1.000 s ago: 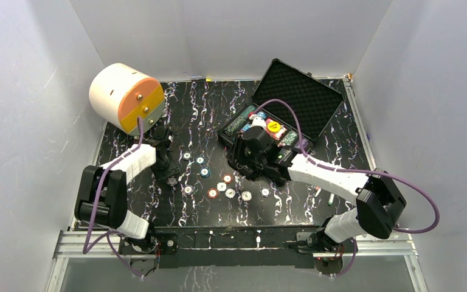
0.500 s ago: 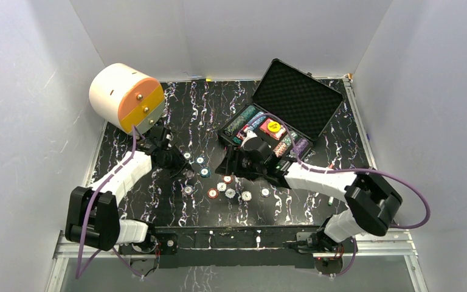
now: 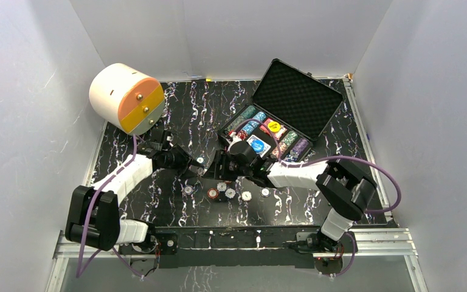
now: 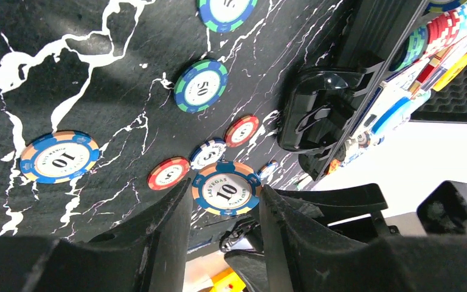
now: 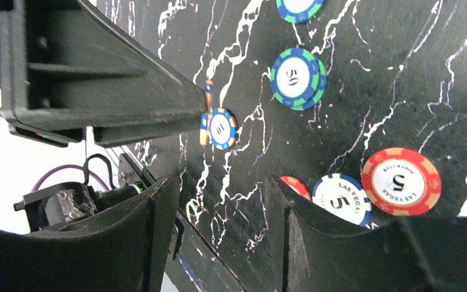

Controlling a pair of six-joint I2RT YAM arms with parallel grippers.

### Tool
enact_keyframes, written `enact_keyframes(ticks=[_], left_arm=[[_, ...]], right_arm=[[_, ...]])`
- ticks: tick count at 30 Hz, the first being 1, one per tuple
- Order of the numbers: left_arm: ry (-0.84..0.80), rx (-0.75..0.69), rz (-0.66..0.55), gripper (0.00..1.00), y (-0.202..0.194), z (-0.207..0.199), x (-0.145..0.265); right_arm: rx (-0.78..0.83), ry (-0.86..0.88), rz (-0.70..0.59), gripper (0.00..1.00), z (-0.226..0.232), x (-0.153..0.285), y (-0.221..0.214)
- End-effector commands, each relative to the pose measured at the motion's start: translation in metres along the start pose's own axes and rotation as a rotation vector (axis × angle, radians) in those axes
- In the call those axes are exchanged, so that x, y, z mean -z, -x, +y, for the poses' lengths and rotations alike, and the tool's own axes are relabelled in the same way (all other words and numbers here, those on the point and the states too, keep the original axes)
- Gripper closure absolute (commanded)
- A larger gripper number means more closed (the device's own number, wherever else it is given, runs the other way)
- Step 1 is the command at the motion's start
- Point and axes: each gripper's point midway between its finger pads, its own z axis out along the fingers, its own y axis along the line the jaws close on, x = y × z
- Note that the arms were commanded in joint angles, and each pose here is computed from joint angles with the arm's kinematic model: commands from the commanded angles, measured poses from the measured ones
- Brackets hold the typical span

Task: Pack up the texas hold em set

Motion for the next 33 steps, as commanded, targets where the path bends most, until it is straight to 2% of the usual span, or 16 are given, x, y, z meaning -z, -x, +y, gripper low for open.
enact_keyframes(ticks=[1,12,26,28,30,33], left_arm=[[-0.035,0.044,0.068,0.64,-0.015,-0.004,0.005],[-0.047,0.076,0.087,0.64,-0.020,-0.003,0.005],[-0.082,0.077,0.100,0.64,-0.022,-0.010,0.007],[-0.085,0.067,0.095,0.58,-0.021,-0.011,0.008],[-0.085,0.053,0.079,0.40,-0.019,-0.011,0.009],[-0.082,0.002,0.025,0.22,-0.010,-0.018,0.016]], right_arm=[[0.024,0.112,-0.114,0.39,0.041,-0.004,0.033],[0.001,0.061,-0.151,0.52,0.034,-0.023,0.044],[0.000,0.065,-0.127,0.90,0.030,-0.034,0.038],[0.022,0.072,-0.136,0.98,0.031,-0.031,0.040],[0.065,0.090,-0.137,1.00,0.033,-0.026,0.039],[0.191,0.158,-0.158,1.00,0.047,-0.002,0.041]])
